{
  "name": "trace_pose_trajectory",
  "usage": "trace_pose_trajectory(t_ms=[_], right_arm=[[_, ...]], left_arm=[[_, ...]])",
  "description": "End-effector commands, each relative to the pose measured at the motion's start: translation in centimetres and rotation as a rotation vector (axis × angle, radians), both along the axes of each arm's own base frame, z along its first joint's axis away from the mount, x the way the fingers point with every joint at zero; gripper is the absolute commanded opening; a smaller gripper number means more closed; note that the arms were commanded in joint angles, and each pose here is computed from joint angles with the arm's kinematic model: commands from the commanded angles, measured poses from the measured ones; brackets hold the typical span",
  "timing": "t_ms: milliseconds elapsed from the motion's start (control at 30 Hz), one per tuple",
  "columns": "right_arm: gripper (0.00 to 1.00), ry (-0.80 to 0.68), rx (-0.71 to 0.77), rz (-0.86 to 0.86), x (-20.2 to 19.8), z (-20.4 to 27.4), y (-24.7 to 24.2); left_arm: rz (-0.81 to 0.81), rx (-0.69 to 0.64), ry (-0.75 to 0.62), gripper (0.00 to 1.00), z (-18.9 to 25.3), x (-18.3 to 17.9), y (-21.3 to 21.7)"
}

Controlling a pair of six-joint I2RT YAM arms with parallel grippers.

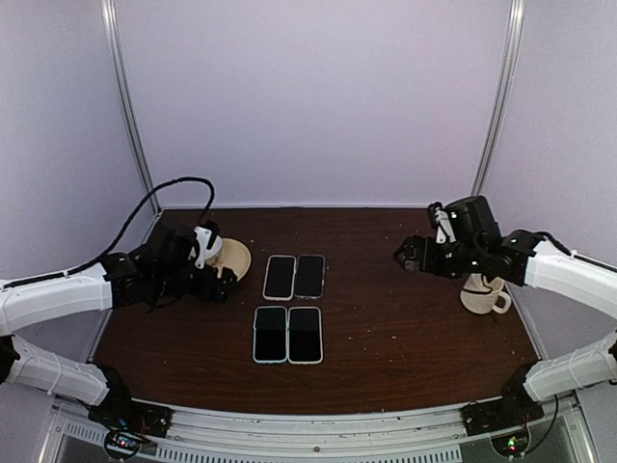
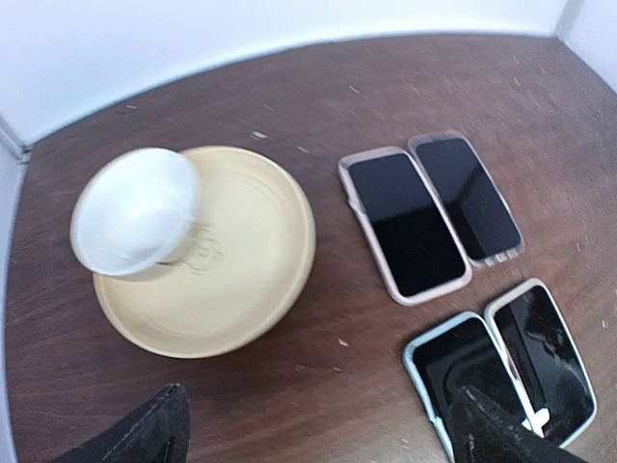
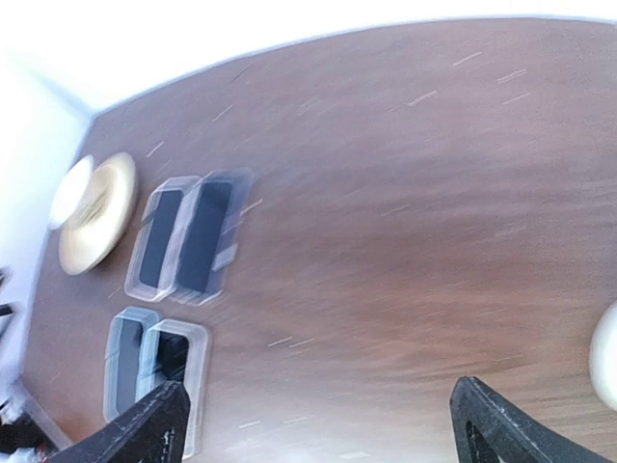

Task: Put the phone into the phone case
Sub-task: Reset both arms

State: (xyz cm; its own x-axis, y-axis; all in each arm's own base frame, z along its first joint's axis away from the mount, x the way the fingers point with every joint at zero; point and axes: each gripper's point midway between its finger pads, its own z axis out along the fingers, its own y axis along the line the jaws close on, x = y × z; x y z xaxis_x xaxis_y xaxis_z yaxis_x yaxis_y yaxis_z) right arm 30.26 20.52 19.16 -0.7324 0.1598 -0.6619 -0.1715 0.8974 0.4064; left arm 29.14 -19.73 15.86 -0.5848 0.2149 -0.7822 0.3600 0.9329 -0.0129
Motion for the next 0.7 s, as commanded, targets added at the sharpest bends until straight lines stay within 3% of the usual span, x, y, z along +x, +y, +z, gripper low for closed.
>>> trace_pose_trajectory(t_ms=[0,300,433,667], right_arm=[[0.99,-0.090,-0.168,-0.065,-0.3,0.7,-7.5],[1.00,-0.351,-0.263,-0.264,-0.1,3.3,-13.5],[1.00,-0.395,-0.237,-0.325,-0.1,2.6,-14.3],[0.99,-0.391,-0.277,-0.332,-0.3,2.2,-14.8]], left_arm=[[0.106,-0.015,-0.079,0.98,2.8,1.5,4.3],[0.527,0.013,-0.067,0.97,0.3,1.6,16.3],[0.545,0.014,-0.134,0.98,0.6,1.3,17.0],[0.510,0.002,-0.129,0.97,0.5,1.1,16.6]])
